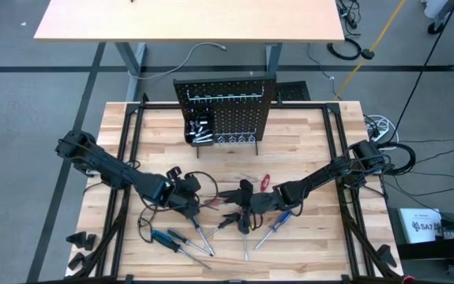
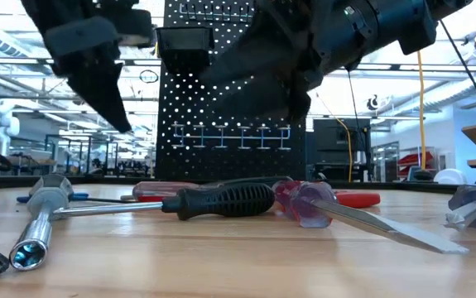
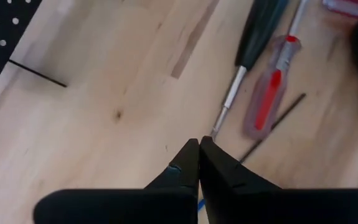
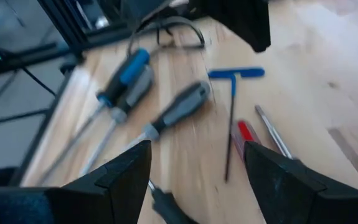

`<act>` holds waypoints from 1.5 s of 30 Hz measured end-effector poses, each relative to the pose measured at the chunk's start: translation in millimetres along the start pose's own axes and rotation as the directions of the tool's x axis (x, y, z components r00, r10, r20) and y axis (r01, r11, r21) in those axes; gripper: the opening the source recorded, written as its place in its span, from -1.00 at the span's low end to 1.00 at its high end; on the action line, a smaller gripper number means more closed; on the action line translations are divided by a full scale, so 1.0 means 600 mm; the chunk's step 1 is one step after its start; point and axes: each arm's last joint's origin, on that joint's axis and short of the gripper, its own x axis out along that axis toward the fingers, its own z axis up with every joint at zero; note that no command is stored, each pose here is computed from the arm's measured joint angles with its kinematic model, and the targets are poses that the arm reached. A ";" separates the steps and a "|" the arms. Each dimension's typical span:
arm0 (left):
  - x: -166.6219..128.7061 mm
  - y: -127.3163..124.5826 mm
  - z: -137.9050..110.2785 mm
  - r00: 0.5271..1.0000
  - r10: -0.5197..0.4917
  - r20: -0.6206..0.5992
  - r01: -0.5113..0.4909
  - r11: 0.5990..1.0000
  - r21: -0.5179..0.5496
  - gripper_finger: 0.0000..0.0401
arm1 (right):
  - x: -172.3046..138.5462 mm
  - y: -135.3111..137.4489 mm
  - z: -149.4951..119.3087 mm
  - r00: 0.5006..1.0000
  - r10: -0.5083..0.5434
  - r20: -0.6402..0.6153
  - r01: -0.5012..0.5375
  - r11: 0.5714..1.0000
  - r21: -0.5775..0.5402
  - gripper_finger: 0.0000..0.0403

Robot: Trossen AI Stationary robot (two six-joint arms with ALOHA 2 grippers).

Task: Hang tools onto peg board
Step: Hang the pick tool on the pegboard

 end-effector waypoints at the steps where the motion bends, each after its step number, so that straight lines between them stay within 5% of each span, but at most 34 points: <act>1: -0.008 -0.001 0.003 1.000 0.001 -0.014 -0.001 1.000 0.010 -0.95 | 0.000 0.002 0.003 1.000 0.009 0.017 -0.009 1.000 0.003 0.23; 10: -0.099 0.014 -0.022 0.992 0.046 0.121 -0.059 0.993 0.100 -0.96 | 0.000 0.005 0.010 0.997 0.029 0.065 -0.030 1.000 0.003 0.23; 13: -0.124 0.027 -0.041 0.983 -0.016 0.182 0.003 0.997 0.071 -0.96 | -0.001 0.007 0.018 0.993 0.048 0.111 -0.048 0.999 -0.009 0.23; 21: -0.119 0.022 -0.073 0.874 -0.268 0.404 0.203 0.959 0.197 -0.96 | 0.000 -0.002 0.046 0.968 0.072 0.241 -0.062 0.997 -0.048 0.23; 27: -0.114 0.065 -0.095 0.811 -0.285 0.511 0.252 0.958 0.135 -0.96 | 0.038 0.000 0.062 0.965 0.131 0.229 -0.123 0.991 -0.051 0.23; 36: -0.126 0.077 -0.104 0.653 -0.499 0.570 0.495 0.851 0.178 -0.96 | 0.129 0.013 0.062 0.999 0.031 -0.038 -0.036 0.988 -0.152 0.23; 45: -0.106 0.063 -0.109 0.691 -0.485 0.535 0.460 0.867 0.191 -0.94 | 0.136 0.010 0.058 0.984 -0.032 -0.174 -0.002 0.982 -0.188 0.23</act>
